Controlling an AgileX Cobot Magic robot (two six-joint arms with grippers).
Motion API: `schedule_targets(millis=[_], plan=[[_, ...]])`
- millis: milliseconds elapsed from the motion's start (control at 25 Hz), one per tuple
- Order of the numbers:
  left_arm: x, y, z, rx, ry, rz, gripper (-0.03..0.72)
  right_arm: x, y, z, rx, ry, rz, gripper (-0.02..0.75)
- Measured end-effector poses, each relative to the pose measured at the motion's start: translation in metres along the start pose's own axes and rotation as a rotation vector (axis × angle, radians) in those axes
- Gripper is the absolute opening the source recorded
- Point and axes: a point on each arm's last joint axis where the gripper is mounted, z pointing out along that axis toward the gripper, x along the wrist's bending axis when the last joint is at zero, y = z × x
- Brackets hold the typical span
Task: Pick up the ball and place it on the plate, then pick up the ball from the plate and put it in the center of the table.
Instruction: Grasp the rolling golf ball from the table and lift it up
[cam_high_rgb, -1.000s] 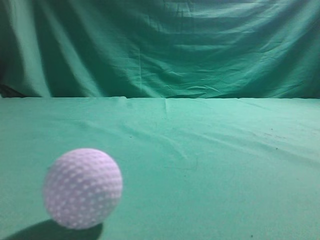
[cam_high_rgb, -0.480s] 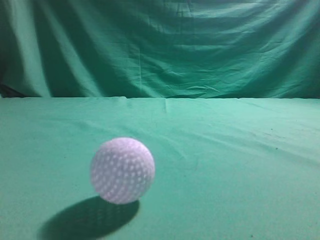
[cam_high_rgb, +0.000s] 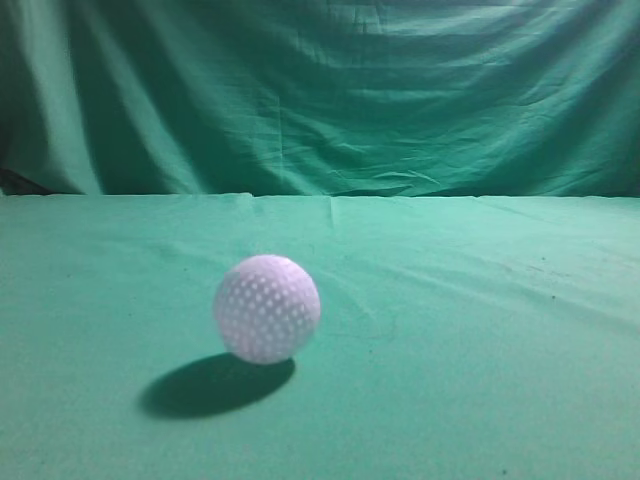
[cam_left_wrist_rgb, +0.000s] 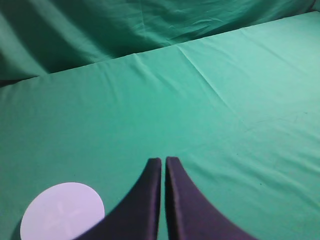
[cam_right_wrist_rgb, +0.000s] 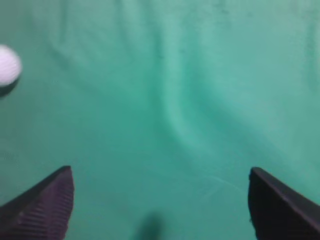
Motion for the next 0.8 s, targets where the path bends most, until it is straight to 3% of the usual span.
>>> schedule_targets(millis=[360,560,600,800], plan=[[0.0,0.0,0.0,0.0,0.0,0.0,0.0,0.05,0.054,-0.002,-0.027,0.098,-0.282,0.67],[0.0,0.0,0.0,0.0,0.0,0.0,0.0,0.066,0.088,0.024,0.079,0.127,-0.34,0.67],[0.0,0.0,0.0,0.0,0.0,0.0,0.0,0.07,0.092,0.032,0.114,0.13,-0.358,0.619],[0.0,0.0,0.0,0.0,0.0,0.0,0.0,0.09,0.105,0.061,0.223,0.098,-0.484,0.618]])
